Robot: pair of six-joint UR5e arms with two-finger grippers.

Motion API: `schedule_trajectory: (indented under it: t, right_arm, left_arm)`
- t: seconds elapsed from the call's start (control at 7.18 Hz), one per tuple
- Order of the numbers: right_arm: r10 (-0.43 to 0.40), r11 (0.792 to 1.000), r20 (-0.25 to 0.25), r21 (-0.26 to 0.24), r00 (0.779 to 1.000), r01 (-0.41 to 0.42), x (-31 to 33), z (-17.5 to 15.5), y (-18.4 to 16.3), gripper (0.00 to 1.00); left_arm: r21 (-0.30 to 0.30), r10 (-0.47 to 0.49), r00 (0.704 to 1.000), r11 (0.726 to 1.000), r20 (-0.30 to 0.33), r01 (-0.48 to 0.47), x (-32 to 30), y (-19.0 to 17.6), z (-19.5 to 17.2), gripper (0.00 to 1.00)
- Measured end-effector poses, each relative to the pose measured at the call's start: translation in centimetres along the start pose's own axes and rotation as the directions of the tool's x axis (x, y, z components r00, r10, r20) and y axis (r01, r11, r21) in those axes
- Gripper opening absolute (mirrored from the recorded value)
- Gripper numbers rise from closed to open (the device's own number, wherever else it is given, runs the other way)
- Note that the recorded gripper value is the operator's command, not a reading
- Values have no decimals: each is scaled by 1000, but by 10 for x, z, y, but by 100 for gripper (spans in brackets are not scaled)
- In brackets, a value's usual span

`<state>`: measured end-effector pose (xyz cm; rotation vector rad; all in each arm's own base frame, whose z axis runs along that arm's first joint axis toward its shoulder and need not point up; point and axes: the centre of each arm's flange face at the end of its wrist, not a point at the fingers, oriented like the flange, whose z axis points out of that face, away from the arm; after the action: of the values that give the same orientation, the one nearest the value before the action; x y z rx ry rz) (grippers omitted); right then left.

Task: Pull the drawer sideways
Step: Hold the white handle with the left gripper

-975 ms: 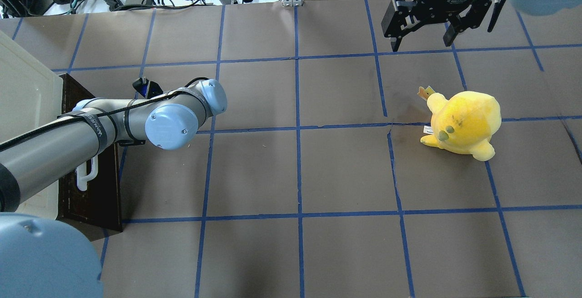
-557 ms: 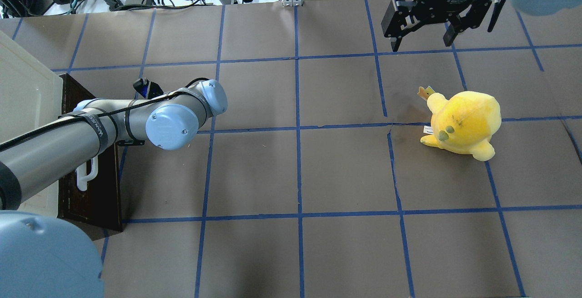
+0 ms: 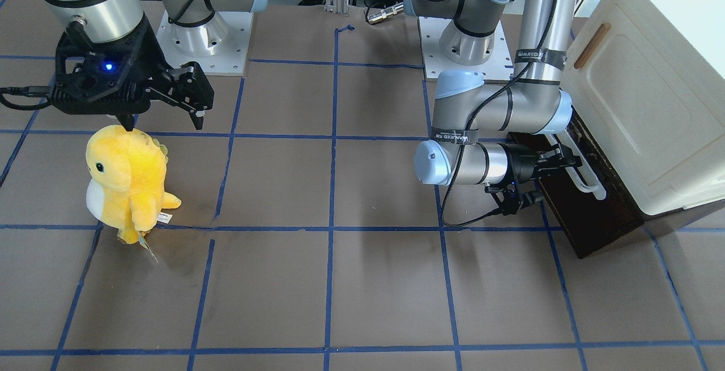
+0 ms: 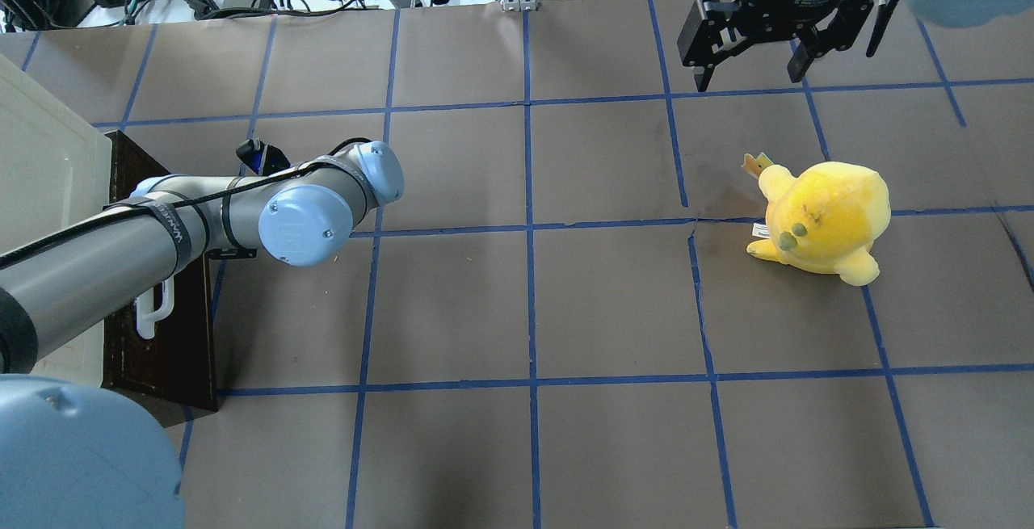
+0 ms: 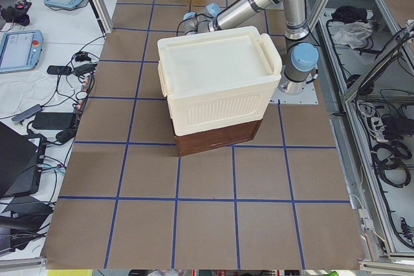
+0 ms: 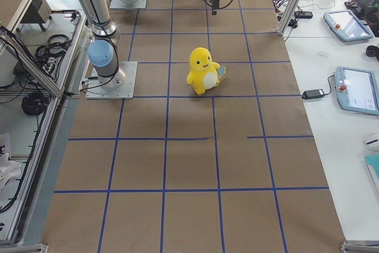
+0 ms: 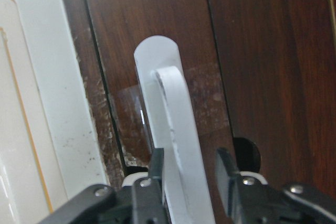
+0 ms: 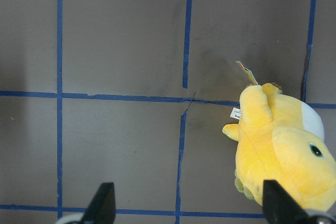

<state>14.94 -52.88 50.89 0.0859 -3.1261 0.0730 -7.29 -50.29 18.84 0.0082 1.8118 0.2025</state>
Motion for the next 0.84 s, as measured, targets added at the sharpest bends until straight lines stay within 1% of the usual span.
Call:
schedule_trajectory:
  t: [0.56,0.84]
  right_arm:
    - [0,1000,0,0,1000,0,0,0,0,100]
    - [0,1000,0,0,1000,0,0,0,0,100]
  left_arm:
    - [2,0,1000,1000,3,0,-1,0,0,41]
    - [0,-2,1000,1000,1,2,0,1,0,34]
